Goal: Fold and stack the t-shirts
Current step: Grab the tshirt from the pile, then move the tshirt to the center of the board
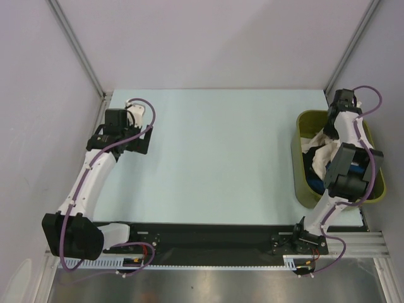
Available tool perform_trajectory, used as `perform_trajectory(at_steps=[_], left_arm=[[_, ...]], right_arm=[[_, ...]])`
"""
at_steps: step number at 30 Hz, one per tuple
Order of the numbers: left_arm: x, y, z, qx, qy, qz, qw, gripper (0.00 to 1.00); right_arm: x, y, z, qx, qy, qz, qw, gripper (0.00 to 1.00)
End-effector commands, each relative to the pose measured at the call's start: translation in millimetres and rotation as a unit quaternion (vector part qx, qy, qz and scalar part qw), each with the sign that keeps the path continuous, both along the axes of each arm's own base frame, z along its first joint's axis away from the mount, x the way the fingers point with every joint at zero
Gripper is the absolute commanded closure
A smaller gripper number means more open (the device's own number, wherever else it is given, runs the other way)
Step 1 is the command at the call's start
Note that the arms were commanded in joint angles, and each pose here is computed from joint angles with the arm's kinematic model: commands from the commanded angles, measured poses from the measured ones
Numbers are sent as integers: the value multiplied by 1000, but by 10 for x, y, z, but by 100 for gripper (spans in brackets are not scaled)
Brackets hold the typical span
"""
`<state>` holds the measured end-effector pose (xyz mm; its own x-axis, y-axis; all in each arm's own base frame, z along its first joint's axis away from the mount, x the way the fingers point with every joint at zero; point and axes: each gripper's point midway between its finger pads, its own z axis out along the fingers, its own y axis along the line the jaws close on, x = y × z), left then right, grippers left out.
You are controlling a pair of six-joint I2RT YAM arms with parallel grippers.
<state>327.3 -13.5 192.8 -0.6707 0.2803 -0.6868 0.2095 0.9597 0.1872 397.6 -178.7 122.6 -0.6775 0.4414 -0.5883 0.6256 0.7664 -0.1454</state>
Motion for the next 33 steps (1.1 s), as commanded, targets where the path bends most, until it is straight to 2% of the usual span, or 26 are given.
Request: perform_trajectory(at_steps=[1,5,9,10,12,14,15,16,21,24,26,27,28,29,31,33], left_arm=[[-13,8,76,3,-9,-8,1000,0],[16,-27,107,-4,-9,-14,1000,0],[44,-49,98,-8,-5,-18,1000,0],[47,-55,99,-9,-5,-19,1000,0],[67,-106,121,-19,-6,-28,999,0],[86,-116,150,-22,-10,-30,999,0],[91,-122,147,-23,-9,-31,999,0],[92,-133,158,-24,-10,-33,999,0],[78,-145,161,-27,-10,-36,999,0],[78,-145,173,-27,-12,-36,999,0],[86,-134,192,-24,-15,-35,999,0],[92,-118,205,-20,-17,-32,999,0],[100,-104,224,-17,-19,-30,999,0],[104,-93,255,-14,-23,-29,999,0],[112,-72,277,-11,-24,-25,999,0],[108,-56,309,-11,-27,-22,999,0]], right_arm=[[54,-196,558,-75,-30,-12,997,100],[4,-182,1219,-147,-74,-5,986,100],[-123,-107,2145,-193,-163,-12,967,100],[-230,-82,2574,-207,-213,-21,955,100],[-374,-41,3023,-226,-266,-26,937,100],[-591,63,3641,-254,-344,-25,904,100],[-669,96,3824,-269,-360,-18,893,100],[-810,186,4129,-279,-406,-16,870,100],[-1120,592,4896,-279,-522,54,804,100],[-1153,1129,5228,-224,-594,155,757,100],[-1108,1728,5346,-149,-635,262,712,100],[-1058,1955,5352,-119,-642,300,696,100],[-1072,2277,5401,-84,-654,359,661,100],[-1081,2522,5417,-38,-662,388,640,100],[-1099,3170,5430,38,-663,468,583,100],[-1130,3576,5416,74,-656,511,551,100]])
